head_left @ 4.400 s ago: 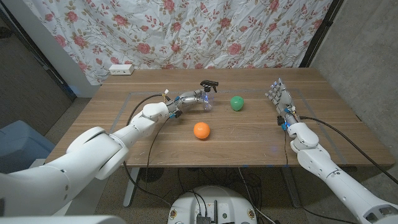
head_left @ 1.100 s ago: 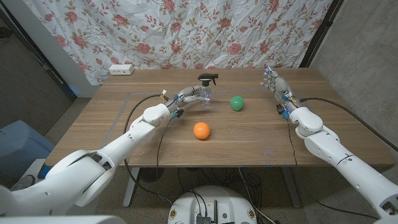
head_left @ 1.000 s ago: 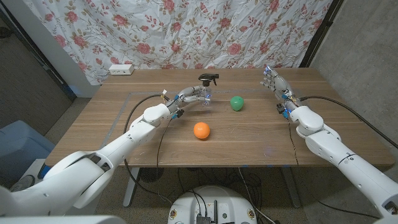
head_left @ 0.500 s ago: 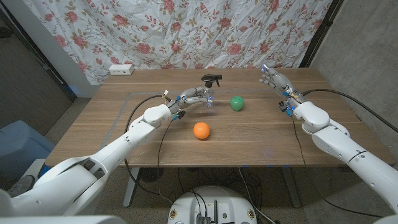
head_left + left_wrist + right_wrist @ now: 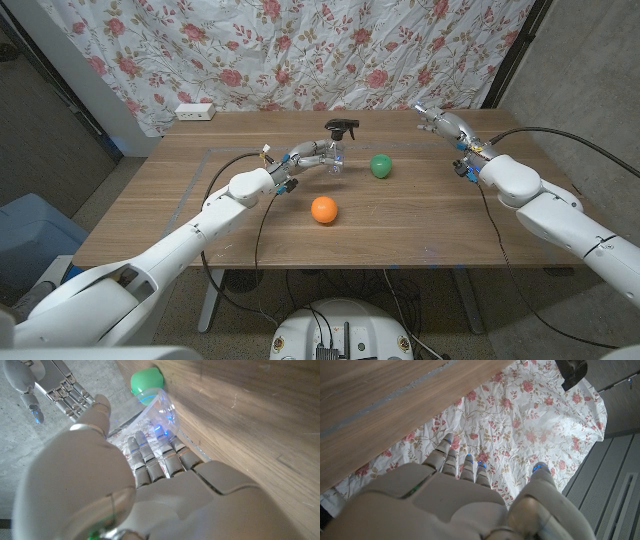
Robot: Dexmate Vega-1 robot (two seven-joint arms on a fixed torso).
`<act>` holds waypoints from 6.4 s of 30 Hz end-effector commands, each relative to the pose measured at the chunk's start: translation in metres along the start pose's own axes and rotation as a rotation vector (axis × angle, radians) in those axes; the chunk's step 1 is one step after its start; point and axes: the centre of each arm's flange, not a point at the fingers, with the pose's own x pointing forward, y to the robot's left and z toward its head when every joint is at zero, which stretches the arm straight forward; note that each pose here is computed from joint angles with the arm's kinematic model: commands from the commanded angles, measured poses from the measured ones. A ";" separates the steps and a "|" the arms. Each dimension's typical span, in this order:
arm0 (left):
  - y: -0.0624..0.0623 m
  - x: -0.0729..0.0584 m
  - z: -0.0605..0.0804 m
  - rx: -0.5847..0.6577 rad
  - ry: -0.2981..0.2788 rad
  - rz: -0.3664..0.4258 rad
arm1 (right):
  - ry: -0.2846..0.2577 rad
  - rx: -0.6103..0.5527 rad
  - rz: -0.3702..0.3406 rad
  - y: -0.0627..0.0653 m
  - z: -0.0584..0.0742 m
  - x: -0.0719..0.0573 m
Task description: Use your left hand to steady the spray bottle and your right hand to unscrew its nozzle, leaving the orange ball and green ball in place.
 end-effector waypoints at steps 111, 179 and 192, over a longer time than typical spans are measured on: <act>-0.012 -0.001 0.015 0.192 0.048 -0.047 | -0.035 -0.757 0.392 0.059 0.115 0.061; -0.013 0.005 0.009 0.173 0.050 -0.075 | -0.078 -0.518 0.358 0.071 0.104 0.075; -0.015 0.009 0.006 0.162 0.057 -0.068 | -0.070 -0.500 0.364 0.067 0.099 0.080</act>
